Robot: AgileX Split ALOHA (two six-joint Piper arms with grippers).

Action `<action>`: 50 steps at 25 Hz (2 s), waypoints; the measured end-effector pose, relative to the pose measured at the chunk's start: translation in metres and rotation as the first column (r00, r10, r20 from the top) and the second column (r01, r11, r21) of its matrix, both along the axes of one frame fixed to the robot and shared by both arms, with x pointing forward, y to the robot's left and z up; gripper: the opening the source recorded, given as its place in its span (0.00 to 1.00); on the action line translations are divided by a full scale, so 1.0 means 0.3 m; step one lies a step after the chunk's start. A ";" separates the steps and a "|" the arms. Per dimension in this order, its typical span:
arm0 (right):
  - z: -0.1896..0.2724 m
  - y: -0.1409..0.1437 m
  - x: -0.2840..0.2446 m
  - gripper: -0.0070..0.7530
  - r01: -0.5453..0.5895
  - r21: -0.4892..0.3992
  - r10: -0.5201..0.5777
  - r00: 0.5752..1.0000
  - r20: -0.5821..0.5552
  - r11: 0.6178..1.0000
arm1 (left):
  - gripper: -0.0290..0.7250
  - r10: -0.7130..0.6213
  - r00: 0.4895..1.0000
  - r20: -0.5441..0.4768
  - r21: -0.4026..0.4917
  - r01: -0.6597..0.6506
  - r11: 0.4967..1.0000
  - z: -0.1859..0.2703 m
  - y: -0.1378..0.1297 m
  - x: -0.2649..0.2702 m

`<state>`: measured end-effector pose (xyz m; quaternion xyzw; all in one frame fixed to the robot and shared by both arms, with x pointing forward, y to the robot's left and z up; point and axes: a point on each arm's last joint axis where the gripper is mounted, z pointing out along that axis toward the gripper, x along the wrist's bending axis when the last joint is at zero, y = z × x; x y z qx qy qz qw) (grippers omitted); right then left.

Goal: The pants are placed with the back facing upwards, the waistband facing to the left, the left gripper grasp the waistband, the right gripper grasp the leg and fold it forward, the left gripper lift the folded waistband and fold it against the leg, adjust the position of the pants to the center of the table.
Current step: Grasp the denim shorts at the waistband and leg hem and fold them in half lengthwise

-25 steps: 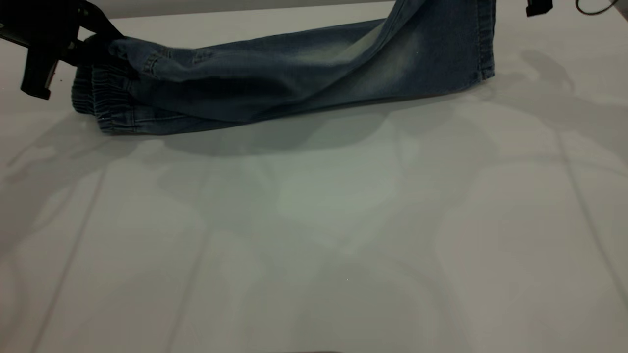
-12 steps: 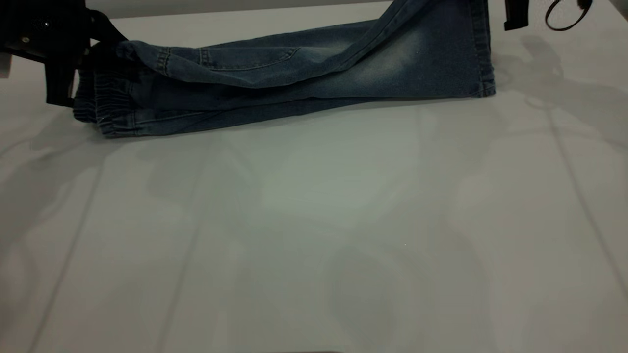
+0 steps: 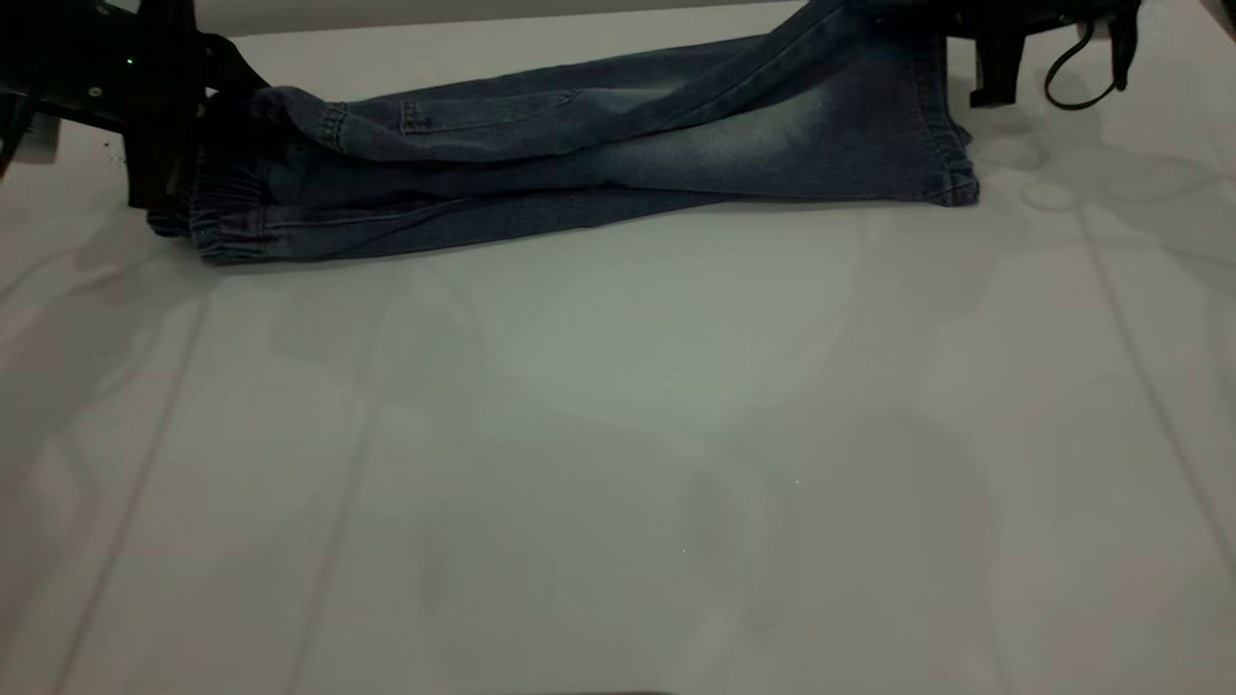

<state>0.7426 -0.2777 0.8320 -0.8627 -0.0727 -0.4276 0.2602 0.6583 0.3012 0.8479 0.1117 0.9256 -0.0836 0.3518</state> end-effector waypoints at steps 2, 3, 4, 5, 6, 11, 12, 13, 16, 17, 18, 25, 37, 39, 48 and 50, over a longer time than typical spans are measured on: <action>-0.009 -0.001 0.014 0.07 0.005 0.006 -0.005 1.000 0.003 1.000 | 0.17 0.011 1.000 -0.008 -0.009 -0.011 1.000 -0.017 0.001 0.009; -0.014 -0.001 0.019 0.08 0.006 0.008 -0.006 1.000 0.005 1.000 | 0.18 0.011 1.000 -0.009 -0.011 -0.011 1.000 -0.020 0.001 0.012; -0.014 -0.001 0.026 0.08 0.006 0.008 -0.006 1.000 0.010 1.000 | 0.18 0.011 1.000 -0.011 -0.011 -0.011 1.000 -0.025 0.001 0.013; -0.014 -0.002 0.031 0.09 0.006 0.007 -0.006 1.000 0.014 1.000 | 0.19 0.011 1.000 -0.014 -0.011 -0.011 1.000 -0.029 0.001 0.013; -0.012 0.003 0.034 0.10 0.003 0.007 -0.003 1.000 0.018 1.000 | 0.20 0.006 1.000 -0.012 -0.007 -0.006 1.000 -0.029 0.001 0.014; -0.013 0.018 0.038 0.19 -0.020 -0.027 0.021 0.999 0.040 0.999 | 0.35 -0.061 0.998 0.011 0.051 0.060 0.997 -0.027 0.001 0.017; -0.013 0.020 0.038 0.22 -0.022 -0.030 0.023 0.999 0.043 0.999 | 0.40 -0.074 0.997 0.015 0.062 0.073 0.995 -0.027 0.001 0.017; -0.013 0.024 0.038 0.25 -0.024 -0.034 0.026 0.999 0.044 0.999 | 0.46 -0.083 0.996 0.017 0.069 0.081 0.994 -0.027 0.001 0.017; -0.014 0.033 0.038 0.34 -0.037 -0.056 0.040 0.998 0.054 0.998 | 0.61 -0.109 0.994 0.026 0.093 0.107 0.990 -0.026 0.001 0.019; -0.014 0.035 0.038 0.37 -0.042 -0.063 0.046 0.997 0.058 0.997 | 0.65 -0.130 0.991 0.034 0.110 0.125 0.986 -0.023 0.001 0.022; -0.014 0.035 0.038 0.40 -0.048 -0.073 0.053 0.996 0.065 0.996 | 0.67 -0.151 0.987 0.045 0.127 0.145 0.981 -0.018 0.000 0.027; -0.008 0.045 0.035 0.51 -0.129 -0.141 0.148 0.980 0.136 0.982 | 0.70 -0.351 0.930 0.106 0.322 0.302 0.898 0.018 0.003 0.068; 0.032 0.096 0.011 0.54 -0.347 -0.228 0.408 0.848 0.338 0.910 | 0.70 -0.630 0.774 0.054 0.539 0.508 0.671 0.039 -0.006 0.064; 0.042 0.105 0.004 0.54 -0.380 -0.229 0.441 0.817 0.372 0.896 | 0.70 -0.648 0.761 0.030 0.596 0.507 0.623 0.072 0.005 0.066; 0.063 0.124 -0.011 0.54 -0.444 -0.194 0.482 0.763 0.431 0.875 | 0.70 -0.606 0.792 0.065 0.646 0.430 0.631 0.180 0.024 0.070; 0.070 0.130 -0.017 0.54 -0.464 -0.178 0.491 0.747 0.448 0.868 | 0.70 -0.627 0.775 0.080 0.630 0.448 0.635 0.184 0.013 0.068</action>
